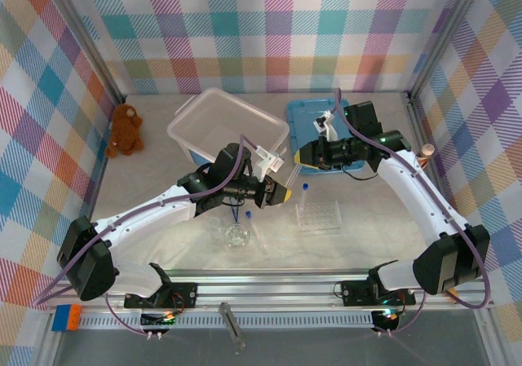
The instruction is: Organize the chemistry lab equipment
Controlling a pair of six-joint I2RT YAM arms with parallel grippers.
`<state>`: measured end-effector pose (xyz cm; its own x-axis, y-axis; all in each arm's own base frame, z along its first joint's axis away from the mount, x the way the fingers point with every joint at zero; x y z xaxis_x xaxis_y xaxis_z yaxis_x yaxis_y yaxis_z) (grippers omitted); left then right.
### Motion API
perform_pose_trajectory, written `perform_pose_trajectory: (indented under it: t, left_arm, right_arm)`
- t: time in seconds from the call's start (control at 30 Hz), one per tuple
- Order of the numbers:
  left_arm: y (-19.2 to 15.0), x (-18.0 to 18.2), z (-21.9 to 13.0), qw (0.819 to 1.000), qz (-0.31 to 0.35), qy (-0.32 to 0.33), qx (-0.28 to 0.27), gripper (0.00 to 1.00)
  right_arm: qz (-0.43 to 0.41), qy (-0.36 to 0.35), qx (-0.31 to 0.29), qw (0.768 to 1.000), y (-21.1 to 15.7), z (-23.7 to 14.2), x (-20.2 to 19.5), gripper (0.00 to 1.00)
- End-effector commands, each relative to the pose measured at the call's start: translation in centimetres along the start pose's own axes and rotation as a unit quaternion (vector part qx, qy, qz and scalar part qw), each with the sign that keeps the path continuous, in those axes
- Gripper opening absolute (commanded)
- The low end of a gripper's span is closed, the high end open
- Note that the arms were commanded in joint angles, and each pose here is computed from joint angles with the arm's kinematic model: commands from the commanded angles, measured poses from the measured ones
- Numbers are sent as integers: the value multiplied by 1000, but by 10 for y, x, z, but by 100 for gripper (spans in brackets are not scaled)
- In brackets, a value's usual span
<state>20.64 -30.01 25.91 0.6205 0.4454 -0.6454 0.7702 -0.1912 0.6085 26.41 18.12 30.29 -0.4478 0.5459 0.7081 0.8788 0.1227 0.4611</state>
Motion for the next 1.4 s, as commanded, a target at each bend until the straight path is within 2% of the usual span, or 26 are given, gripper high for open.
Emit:
perform_pose_trajectory:
  t: [0.0,0.1,0.2,0.3,0.47,0.77,1.0,1.23,1.37]
  left_arm:
    - [2,-12,-3,1000,19,-14,4,10]
    - [3,-11,-4,1000,19,-7,-1,24]
    - [5,-9,-4,1000,17,4,-7,45]
    - [10,-13,-7,1000,12,5,-15,55]
    - [17,-21,-18,999,14,2,-40,58]
    - [19,-8,-33,994,10,78,-77,61]
    - [19,9,-32,987,-2,138,-82,64]
    - [16,17,-32,984,-9,157,-87,65]
    - [15,20,-29,983,-13,161,-87,65]
  right_arm:
    - [-22,11,-2,1000,5,-4,5,15]
    - [-23,6,-4,1000,5,-6,6,15]
    - [-25,-5,-10,1000,6,-8,5,14]
    - [-25,-10,-14,1000,5,-12,7,14]
    - [-33,-47,-36,998,6,-23,9,14]
    - [-45,-154,-94,982,-1,-57,11,15]
    - [-40,-252,-152,955,-18,-79,0,14]
    - [-81,-360,-202,907,-43,-89,-3,14]
    - [-99,-394,-222,886,-57,-83,-5,14]
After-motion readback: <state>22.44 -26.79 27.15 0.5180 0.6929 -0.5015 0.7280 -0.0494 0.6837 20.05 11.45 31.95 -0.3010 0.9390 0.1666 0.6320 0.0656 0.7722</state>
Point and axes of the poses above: each hand's point on the last joint's axis, 136 mm out from that joint toward the fingers, its own z axis out along the fingers, its own x axis along the line the jaws close on, y = z × x, the point moved 6 cm from there along -z, back along the fingers, and after that the axes turned 9 degrees about -z, right-handed, at the moved point
